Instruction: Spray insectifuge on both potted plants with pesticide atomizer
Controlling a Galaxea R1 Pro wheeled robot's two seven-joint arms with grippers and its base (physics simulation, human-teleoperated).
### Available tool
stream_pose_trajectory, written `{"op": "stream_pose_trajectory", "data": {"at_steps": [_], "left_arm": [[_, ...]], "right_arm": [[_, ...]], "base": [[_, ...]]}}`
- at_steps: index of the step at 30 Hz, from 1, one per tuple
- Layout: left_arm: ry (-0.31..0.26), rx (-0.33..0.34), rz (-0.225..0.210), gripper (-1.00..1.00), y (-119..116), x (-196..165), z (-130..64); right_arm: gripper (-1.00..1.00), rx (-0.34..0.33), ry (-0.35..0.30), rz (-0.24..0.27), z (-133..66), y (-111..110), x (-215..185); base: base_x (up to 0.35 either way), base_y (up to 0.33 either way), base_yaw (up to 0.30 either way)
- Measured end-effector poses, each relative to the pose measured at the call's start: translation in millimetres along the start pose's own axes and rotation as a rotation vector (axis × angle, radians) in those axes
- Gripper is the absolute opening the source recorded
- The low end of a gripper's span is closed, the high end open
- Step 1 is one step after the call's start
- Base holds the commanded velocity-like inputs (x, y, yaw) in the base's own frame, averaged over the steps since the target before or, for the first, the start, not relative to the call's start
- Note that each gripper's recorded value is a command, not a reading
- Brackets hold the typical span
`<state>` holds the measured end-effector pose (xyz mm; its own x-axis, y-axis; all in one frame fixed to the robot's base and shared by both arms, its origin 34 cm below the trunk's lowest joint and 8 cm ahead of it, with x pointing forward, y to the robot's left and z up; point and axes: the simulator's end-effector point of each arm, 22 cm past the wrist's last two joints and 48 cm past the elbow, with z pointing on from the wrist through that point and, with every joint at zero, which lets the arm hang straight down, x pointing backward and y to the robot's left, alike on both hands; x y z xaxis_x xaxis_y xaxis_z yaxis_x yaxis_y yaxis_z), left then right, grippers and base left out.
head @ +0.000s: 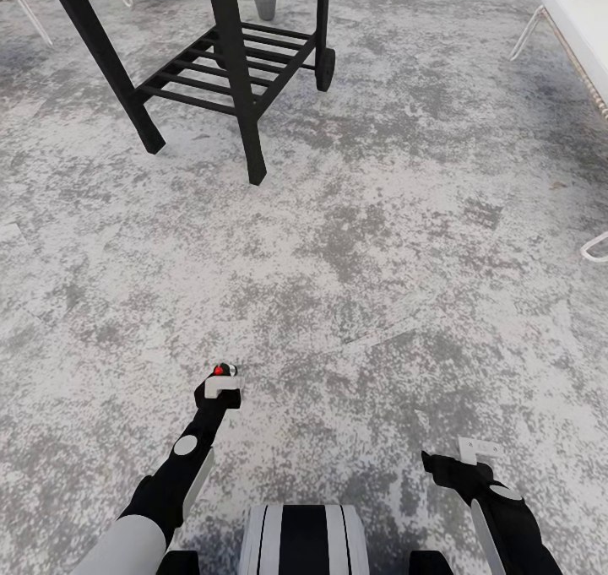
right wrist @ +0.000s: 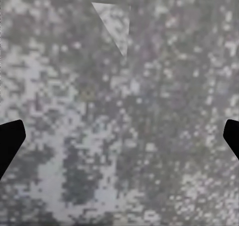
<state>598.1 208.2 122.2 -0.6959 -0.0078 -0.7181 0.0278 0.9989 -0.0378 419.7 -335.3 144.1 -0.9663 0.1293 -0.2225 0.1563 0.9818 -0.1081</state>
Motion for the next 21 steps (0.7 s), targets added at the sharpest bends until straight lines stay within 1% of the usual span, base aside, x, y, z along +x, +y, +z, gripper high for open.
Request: {"op": "stream_pose_trajectory", "data": {"at_steps": [5, 21], "left_arm": [[0.0, 0.0, 0.0, -1.0, 0, 0, 0.0], [-0.065, 0.003, 0.004, -1.0, -2, -42, -8.3]], "right_arm": [[1.0, 0.0, 0.0, 0.0, 0.0, 0, 0], [1.0, -0.006, -0.064, 0.008, -19.1, 0, -27]], "base": [[0.0, 0.0, 0.0], [0.0, 0.0, 0.0]]}}
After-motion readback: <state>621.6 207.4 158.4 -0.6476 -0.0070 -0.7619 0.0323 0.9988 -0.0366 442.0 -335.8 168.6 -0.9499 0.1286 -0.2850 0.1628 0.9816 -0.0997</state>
